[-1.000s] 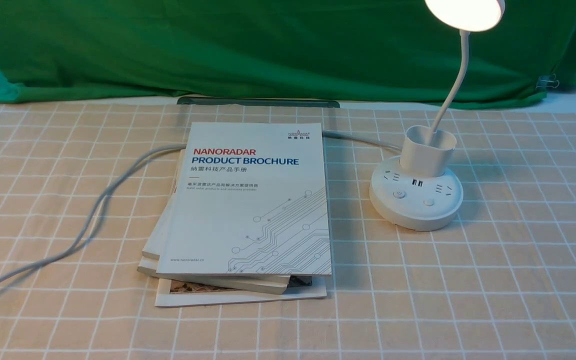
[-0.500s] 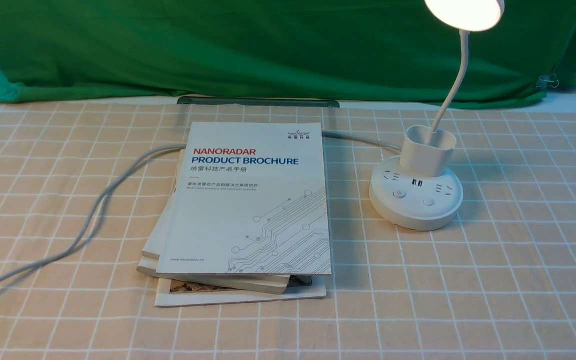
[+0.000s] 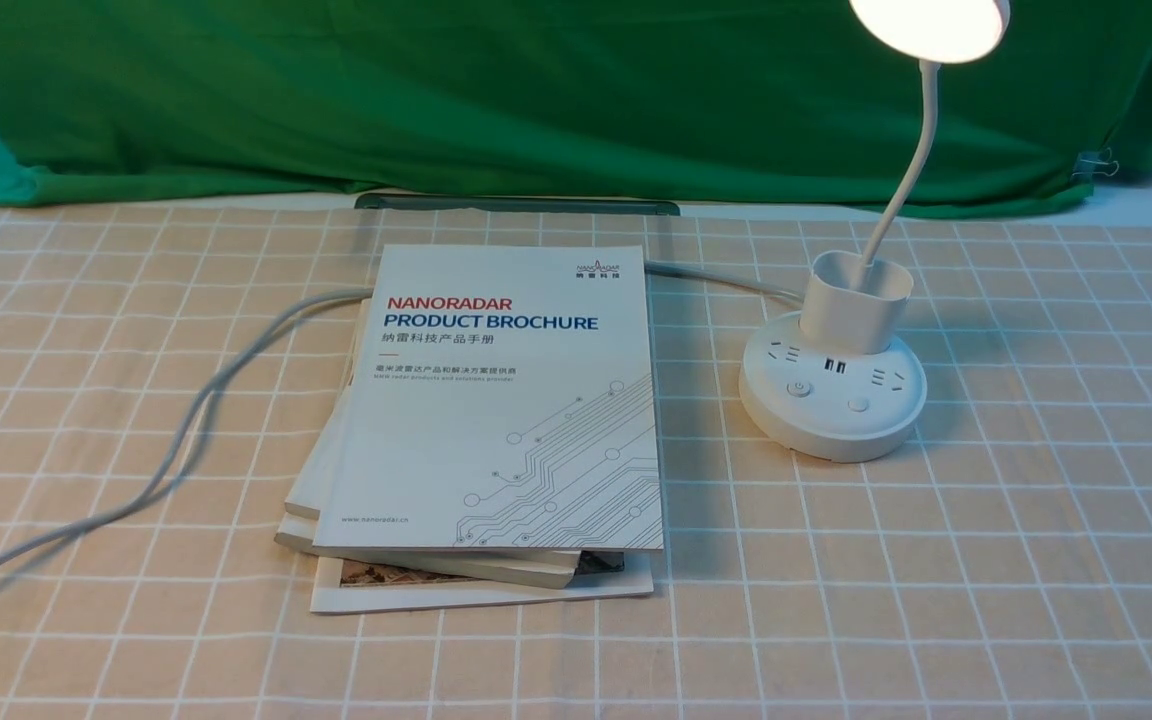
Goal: Turn on the table lamp on the light coffee tablecloth with your hand.
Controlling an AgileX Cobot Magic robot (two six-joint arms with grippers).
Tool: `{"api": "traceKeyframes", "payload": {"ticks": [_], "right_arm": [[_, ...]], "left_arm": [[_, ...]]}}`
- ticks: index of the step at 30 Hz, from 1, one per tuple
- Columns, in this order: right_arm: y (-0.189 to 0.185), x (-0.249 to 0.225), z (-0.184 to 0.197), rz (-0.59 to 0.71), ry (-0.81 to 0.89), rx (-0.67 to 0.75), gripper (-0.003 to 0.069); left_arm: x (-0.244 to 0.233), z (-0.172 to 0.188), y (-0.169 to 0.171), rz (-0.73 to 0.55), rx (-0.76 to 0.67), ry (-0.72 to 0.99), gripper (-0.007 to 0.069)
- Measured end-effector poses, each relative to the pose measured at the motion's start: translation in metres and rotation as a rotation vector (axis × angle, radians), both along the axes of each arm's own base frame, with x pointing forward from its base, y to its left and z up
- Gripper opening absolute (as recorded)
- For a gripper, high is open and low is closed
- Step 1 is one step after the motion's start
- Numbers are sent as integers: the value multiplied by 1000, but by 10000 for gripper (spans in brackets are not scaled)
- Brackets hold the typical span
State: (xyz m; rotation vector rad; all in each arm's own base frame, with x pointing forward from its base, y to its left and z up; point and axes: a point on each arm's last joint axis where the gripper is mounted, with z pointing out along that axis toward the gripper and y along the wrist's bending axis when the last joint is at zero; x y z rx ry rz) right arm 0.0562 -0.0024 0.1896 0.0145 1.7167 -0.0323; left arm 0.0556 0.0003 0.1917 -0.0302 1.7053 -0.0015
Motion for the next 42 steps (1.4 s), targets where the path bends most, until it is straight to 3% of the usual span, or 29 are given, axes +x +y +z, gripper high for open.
{"api": "traceKeyframes", "payload": {"ticks": [42], "right_arm": [[0,0,0,1,3,2,97]], "left_arm": [[0,0,0,0,0,0,21]]}}
